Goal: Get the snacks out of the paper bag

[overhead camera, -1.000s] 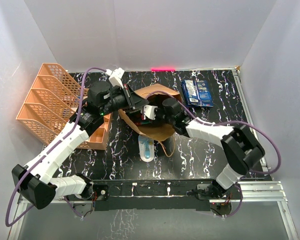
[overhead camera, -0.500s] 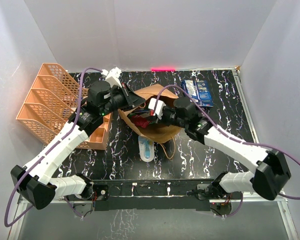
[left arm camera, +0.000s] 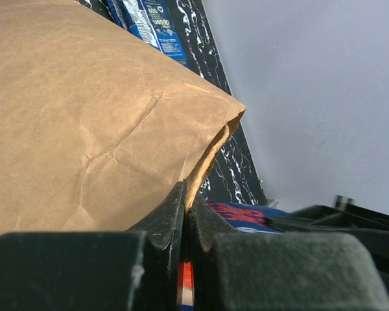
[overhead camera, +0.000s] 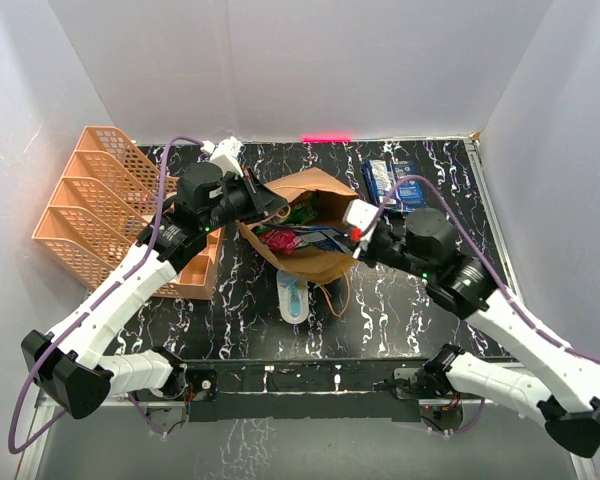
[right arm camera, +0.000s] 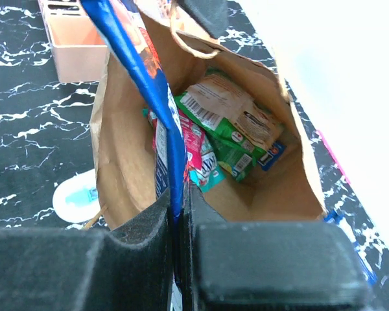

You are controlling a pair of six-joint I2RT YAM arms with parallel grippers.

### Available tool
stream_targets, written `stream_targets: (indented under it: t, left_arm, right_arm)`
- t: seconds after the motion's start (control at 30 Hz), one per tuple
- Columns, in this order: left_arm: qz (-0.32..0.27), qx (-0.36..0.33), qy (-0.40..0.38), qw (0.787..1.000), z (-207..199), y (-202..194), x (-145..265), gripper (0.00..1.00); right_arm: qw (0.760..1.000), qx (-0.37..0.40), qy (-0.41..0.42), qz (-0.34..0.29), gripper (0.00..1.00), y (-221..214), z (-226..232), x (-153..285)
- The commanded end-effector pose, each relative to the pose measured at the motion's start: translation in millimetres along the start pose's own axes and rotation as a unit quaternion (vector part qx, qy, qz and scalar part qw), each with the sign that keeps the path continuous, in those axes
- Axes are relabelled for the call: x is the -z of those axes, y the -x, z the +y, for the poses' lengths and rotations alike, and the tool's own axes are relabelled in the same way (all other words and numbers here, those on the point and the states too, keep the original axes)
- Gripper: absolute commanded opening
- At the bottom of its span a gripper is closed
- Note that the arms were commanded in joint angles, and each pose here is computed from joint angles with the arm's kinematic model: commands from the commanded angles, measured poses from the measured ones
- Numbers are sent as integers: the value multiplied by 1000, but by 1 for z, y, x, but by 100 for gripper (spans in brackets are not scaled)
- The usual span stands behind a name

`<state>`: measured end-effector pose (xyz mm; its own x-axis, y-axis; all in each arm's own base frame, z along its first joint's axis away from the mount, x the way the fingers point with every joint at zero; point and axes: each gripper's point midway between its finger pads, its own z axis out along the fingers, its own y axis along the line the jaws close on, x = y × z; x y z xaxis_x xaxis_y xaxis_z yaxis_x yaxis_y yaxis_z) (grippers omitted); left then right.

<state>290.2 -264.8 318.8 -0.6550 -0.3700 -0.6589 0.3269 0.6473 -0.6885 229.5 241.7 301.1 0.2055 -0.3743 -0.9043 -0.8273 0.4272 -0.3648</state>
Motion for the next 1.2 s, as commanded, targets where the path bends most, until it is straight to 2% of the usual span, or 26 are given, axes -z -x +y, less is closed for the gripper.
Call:
stream_targets:
  t: [0.0, 0.1, 0.2, 0.33, 0.43, 0.57, 0.63, 0.77, 0.93, 1.17]
  left_arm:
    - [-20, -16, 4, 1000, -1, 11, 7, 0]
    - [-17, -16, 5, 1000, 0, 11, 4, 0]
    - [-16, -15, 3, 1000, 0, 11, 2, 0]
    - [-15, -16, 1, 1000, -1, 11, 3, 0]
    - [-17, -17, 2, 1000, -1, 12, 6, 0]
    - [-20, -19, 7, 1000, -1, 13, 12, 0]
    - [-21, -18, 9, 1000, 0, 13, 14, 0]
    - [-18, -16, 7, 1000, -1, 11, 16, 0]
    - [-16, -15, 6, 1000, -2, 11, 18, 0]
    - [-12, -17, 5, 1000, -2, 11, 17, 0]
  right_arm:
    - [996, -14, -70, -47, 8, 49, -22, 52]
    - [987, -46, -134, -77, 8, 71, -41, 81]
    - [962, -100, -232, -107, 8, 89, -76, 104]
    - [888, -188, -402, -116, 8, 87, -132, 130]
    - [835, -200, -502, -100, 7, 71, -159, 140]
    - [788, -158, -594, 3, 8, 38, -186, 124]
    - [777, -132, -612, 62, 8, 14, -207, 107]
    - [782, -150, -584, 159, 8, -44, -244, 64]
    - [746, -168, -572, 296, 8, -113, -271, 42]
    - [715, -128, -543, 421, 8, -194, -289, 24]
